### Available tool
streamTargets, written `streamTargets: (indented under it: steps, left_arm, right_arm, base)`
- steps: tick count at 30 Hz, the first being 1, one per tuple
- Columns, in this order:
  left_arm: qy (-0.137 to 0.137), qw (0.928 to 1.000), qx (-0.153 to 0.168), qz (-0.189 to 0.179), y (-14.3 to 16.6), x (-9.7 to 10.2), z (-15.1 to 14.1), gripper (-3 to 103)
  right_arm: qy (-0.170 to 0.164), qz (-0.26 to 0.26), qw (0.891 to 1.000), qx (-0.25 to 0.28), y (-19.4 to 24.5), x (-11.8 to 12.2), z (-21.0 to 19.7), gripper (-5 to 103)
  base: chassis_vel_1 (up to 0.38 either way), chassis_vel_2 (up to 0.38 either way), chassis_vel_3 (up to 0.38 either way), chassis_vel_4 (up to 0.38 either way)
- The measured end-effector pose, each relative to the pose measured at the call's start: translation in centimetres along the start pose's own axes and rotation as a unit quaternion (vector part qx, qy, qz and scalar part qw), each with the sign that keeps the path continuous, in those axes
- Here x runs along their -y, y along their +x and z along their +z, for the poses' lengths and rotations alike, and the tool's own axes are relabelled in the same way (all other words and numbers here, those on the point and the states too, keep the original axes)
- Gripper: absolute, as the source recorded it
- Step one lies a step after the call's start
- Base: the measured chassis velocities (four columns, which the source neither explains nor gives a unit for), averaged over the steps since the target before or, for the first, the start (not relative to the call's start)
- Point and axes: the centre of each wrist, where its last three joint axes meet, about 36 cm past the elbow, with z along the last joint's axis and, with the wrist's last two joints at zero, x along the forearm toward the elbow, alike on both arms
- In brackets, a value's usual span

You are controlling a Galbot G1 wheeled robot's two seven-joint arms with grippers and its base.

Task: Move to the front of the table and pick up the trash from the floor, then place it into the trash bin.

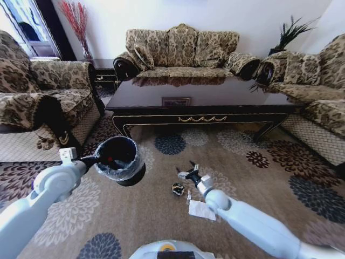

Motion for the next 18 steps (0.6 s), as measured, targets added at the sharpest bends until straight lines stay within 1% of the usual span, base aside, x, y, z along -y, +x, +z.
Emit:
streamTargets:
  steps: [1, 3, 4, 5, 7, 9, 10, 12, 14, 17, 18]
  left_arm:
    - [0.0, 1.0, 0.0, 0.0, 0.0, 0.0, 0.0, 3]
    - [0.0, 1.0, -0.001, 0.008, 0.5, 0.6, 0.2, 3]
    - [-0.002, 0.9999, 0.0, 0.012, 0.7, 0.9, 0.2, 3]
    - [-0.002, 0.9999, 0.0, 0.012, 0.7, 0.9, 0.2, 3]
    - [-0.006, 0.9999, 0.003, 0.016, 1.1, 1.1, 0.1, 3]
    - [-0.012, 0.9997, 0.01, 0.018, 1.6, 1.2, -0.6, 3]
    - [-0.012, 0.9997, 0.01, 0.018, 1.6, 1.2, -0.6, 3]
    - [-0.014, 0.9996, 0.016, 0.02, 2.0, 1.2, -1.1, 3]
    - [-0.014, 0.9995, 0.017, 0.021, 2.1, 1.2, -1.2, 3]
    - [-0.013, 0.9995, 0.019, 0.022, 2.2, 1.1, -1.4, 3]
    - [-0.013, 0.9995, 0.019, 0.022, 2.2, 1.1, -1.4, 3]
  right_arm:
    - [0.0, 0.0, 1.0, 0.0, 0.0, 0.0, 0.0, 100]
    - [0.024, 0.0, 0.999, -0.044, -1.0, -1.9, 0.7, 100]
    - [0.03, 0.002, 0.997, -0.074, -1.5, -3.0, 1.0, 100]
    - [0.03, 0.002, 0.997, -0.074, -1.5, -3.0, 1.0, 100]
    - [0.019, 0.003, 0.993, -0.113, -2.2, -4.1, 1.4, 100]
    - [-0.003, 0.002, 0.986, -0.169, -3.4, -5.4, 1.6, 100]
    - [-0.003, 0.002, 0.986, -0.169, -3.4, -5.4, 1.6, 100]
    - [-0.005, 0.002, 0.98, -0.2, -4.5, -5.8, 1.9, 100]
    - [-0.004, 0.004, 0.978, -0.208, -4.8, -5.9, 1.9, 100]
    - [-0.004, 0.025, 0.97, -0.24, -5.5, -5.9, 1.7, 100]
    - [-0.004, 0.025, 0.97, -0.24, -5.5, -5.9, 1.7, 100]
  base:
    - [0.0, 0.0, 0.0, 0.0]
    - [0.0, 0.0, 0.0, 0.0]
    - [0.0, 0.0, 0.0, 0.0]
    - [0.0, 0.0, 0.0, 0.0]
    - [0.0, 0.0, 0.0, 0.0]
    - [0.0, 0.0, 0.0, 0.0]
    - [0.0, 0.0, 0.0, 0.0]
    - [0.0, 0.0, 0.0, 0.0]
    - [0.0, 0.0, 0.0, 0.0]
    - [0.0, 0.0, 0.0, 0.0]
    - [0.0, 0.0, 0.0, 0.0]
